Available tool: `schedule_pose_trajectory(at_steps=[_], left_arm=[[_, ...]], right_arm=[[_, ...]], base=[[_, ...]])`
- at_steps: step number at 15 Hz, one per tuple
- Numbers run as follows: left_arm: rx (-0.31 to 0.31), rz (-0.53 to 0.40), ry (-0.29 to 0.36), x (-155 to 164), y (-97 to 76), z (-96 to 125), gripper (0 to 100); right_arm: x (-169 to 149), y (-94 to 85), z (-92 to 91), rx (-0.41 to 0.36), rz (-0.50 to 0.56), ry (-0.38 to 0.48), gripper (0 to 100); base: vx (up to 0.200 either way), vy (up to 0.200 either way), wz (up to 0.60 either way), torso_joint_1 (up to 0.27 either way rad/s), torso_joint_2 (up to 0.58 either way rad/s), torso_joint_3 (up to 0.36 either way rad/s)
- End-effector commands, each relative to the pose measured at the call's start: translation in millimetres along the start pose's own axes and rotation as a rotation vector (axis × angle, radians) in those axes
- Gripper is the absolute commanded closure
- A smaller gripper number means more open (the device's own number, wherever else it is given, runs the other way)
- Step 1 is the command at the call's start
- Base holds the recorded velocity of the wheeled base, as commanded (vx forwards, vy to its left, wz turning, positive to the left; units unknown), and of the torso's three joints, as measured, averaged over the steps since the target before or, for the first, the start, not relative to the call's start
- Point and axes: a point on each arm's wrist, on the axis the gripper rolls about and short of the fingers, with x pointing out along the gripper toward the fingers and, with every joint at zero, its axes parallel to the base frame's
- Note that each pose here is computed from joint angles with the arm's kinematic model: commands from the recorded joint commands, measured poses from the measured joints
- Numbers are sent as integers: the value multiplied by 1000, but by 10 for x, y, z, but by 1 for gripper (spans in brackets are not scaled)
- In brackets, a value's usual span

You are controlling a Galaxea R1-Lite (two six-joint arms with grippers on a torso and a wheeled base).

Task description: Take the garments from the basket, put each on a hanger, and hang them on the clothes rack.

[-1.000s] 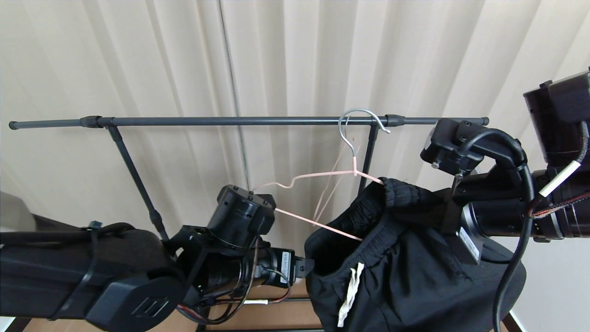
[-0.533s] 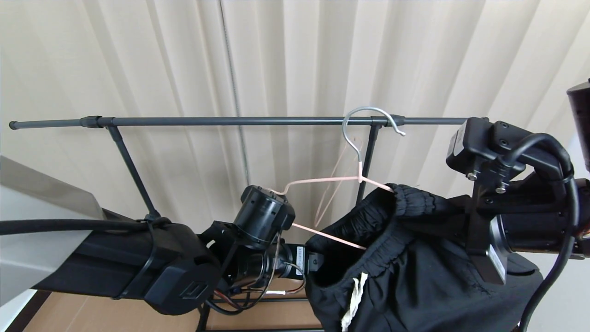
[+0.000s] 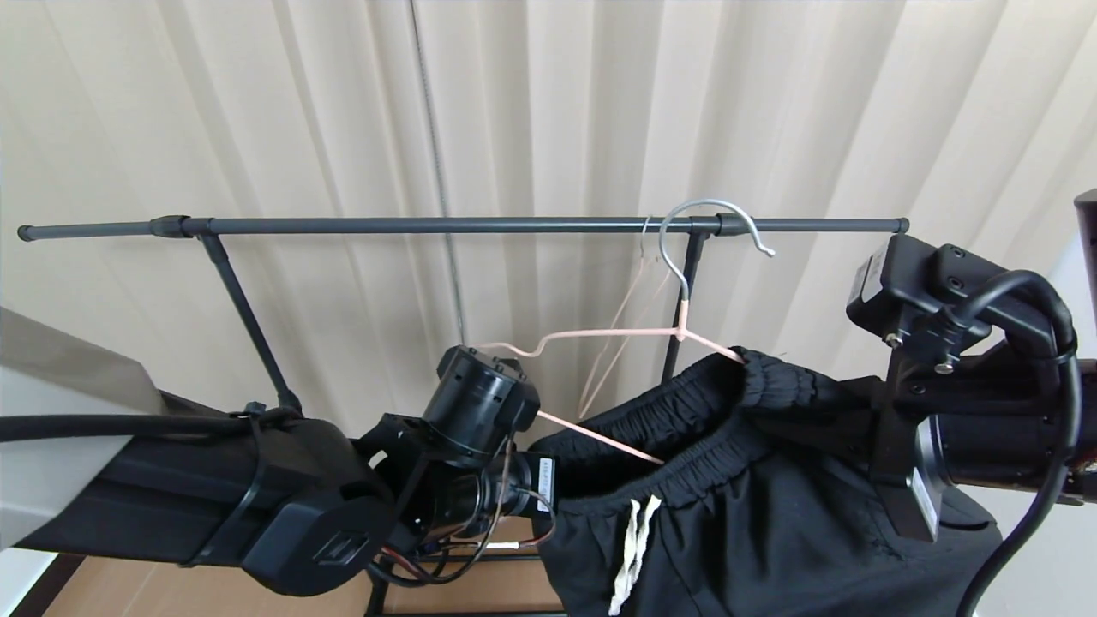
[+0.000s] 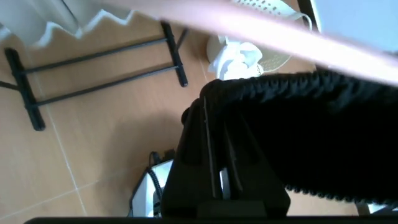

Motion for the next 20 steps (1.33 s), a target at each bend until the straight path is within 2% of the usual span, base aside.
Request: schedule_pose_trajectory(at_steps=[1,3,4,5,6,9,15,17,20], left_arm=[[23,8,-54,-153,36,96,100],[33,34,-74,-153,62,137,100],[32,37,-74,-147,70,142,100],[32,47,-80,-112,85,176,100],[41,66,-94,-84,100,220,100],[49,91,-114,-61,94,269,100],[25,128,-142,-32,239,402,100],[13,142,-152,-20,300,453,100],[8,165,-169,13,391,548,100]], right_arm=[[93,-61,-211,44,-22,25,100],[142,-37,-435,93,1,-4,100],[156,-24,-490,98,-1,-11,100],[205,-9,-655,109,-21,-19,100],[232,1,-708,105,-32,-33,100],[207,5,-710,100,-42,-62,100],[156,36,-769,96,-41,-59,100],[170,51,-811,81,-36,-41,100],[175,84,-898,14,-28,-12,100]], base=[[0,0,0,0,0,0],[0,0,0,0,0,0],[0,0,0,0,0,0],[0,0,0,0,0,0],[0,0,0,0,0,0],[0,0,0,0,0,0],[0,0,0,0,0,0],[0,0,0,0,0,0],[0,0,0,0,0,0]])
